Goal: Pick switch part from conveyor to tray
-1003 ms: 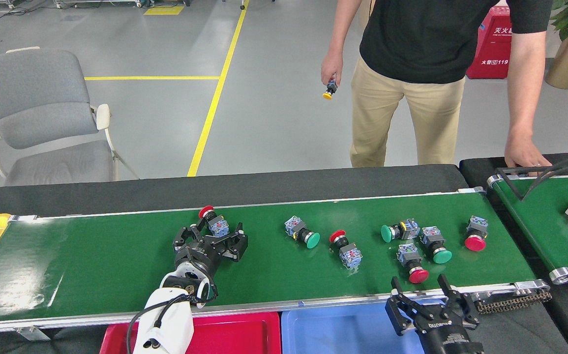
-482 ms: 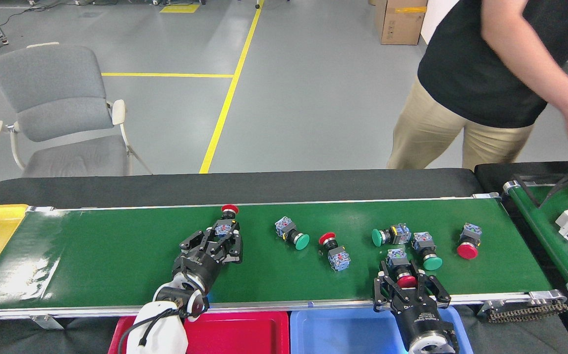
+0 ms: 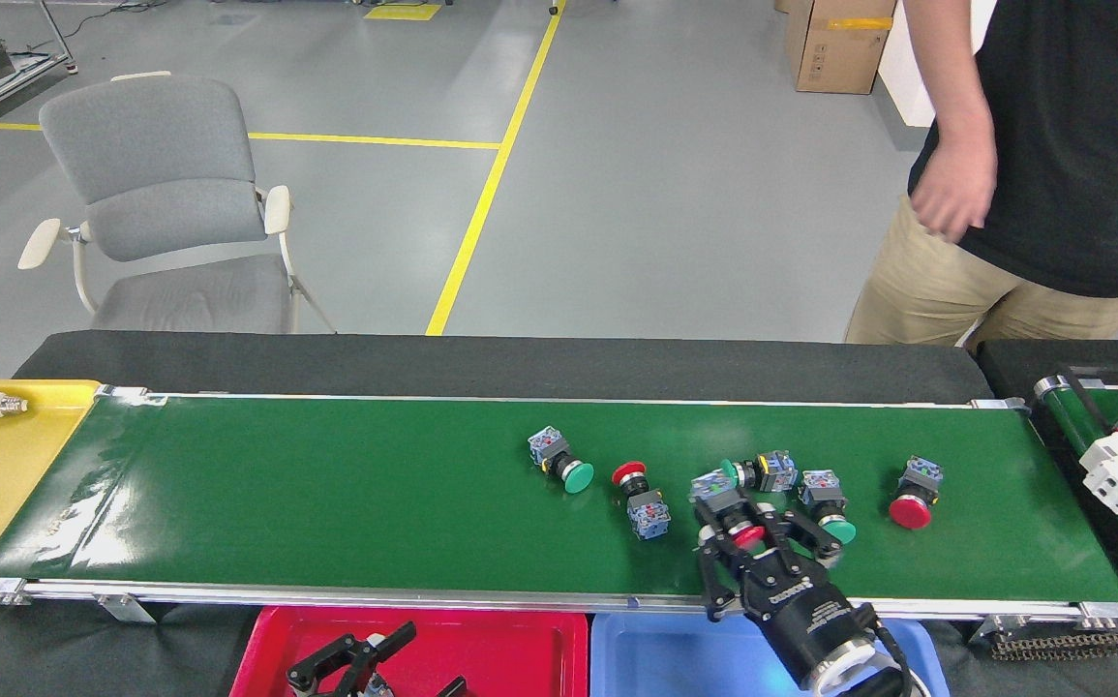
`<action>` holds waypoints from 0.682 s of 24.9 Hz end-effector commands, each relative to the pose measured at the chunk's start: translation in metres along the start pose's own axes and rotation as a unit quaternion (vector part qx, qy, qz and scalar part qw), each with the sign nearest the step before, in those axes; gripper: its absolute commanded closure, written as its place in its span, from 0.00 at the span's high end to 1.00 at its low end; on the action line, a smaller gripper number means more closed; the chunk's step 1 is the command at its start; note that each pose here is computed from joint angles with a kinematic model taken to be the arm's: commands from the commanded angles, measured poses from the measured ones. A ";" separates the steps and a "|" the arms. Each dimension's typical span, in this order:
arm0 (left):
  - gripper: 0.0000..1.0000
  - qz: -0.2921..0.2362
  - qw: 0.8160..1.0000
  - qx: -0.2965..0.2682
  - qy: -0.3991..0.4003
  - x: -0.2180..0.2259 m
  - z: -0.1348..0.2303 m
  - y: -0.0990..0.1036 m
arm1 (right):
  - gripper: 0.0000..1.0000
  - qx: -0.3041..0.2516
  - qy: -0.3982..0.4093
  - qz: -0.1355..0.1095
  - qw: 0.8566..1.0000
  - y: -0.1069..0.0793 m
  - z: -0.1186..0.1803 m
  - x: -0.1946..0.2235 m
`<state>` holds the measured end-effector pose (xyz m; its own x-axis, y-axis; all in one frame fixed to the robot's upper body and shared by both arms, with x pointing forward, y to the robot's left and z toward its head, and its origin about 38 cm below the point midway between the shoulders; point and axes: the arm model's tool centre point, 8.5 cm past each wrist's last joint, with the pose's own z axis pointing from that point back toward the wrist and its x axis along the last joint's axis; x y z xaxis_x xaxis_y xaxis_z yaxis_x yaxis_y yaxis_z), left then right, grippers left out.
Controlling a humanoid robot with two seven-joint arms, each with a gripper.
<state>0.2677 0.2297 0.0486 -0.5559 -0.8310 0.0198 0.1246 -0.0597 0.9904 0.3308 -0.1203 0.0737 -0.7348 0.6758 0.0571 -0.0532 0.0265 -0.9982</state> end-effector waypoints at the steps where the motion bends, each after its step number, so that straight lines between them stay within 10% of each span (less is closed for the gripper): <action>1: 0.99 -0.005 0.997 0.031 0.065 -0.030 0.007 0.016 | 0.85 -0.003 -0.104 0.003 0.995 0.000 -0.009 0.037; 2: 0.99 -0.005 0.993 0.031 0.114 -0.049 0.015 0.017 | 1.00 0.003 -0.118 0.000 0.993 0.004 -0.013 0.047; 9: 0.99 -0.010 0.966 0.006 0.259 -0.118 0.068 0.007 | 0.99 0.012 -0.108 -0.023 0.994 0.015 -0.028 0.060; 14: 0.99 -0.021 0.974 0.008 0.225 -0.102 0.054 0.014 | 0.99 -0.013 0.099 -0.044 0.994 0.013 0.005 -0.004; 17: 0.99 -0.022 0.985 0.018 0.171 -0.076 0.016 0.021 | 0.99 -0.056 0.282 -0.056 0.956 0.021 0.073 -0.050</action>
<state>0.2910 0.3132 0.0613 -0.2195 -0.9742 -0.0519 0.0999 -0.0754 0.9921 0.3181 -0.1812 0.0464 -0.3944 0.9035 0.1676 -0.0864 0.1451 -0.9856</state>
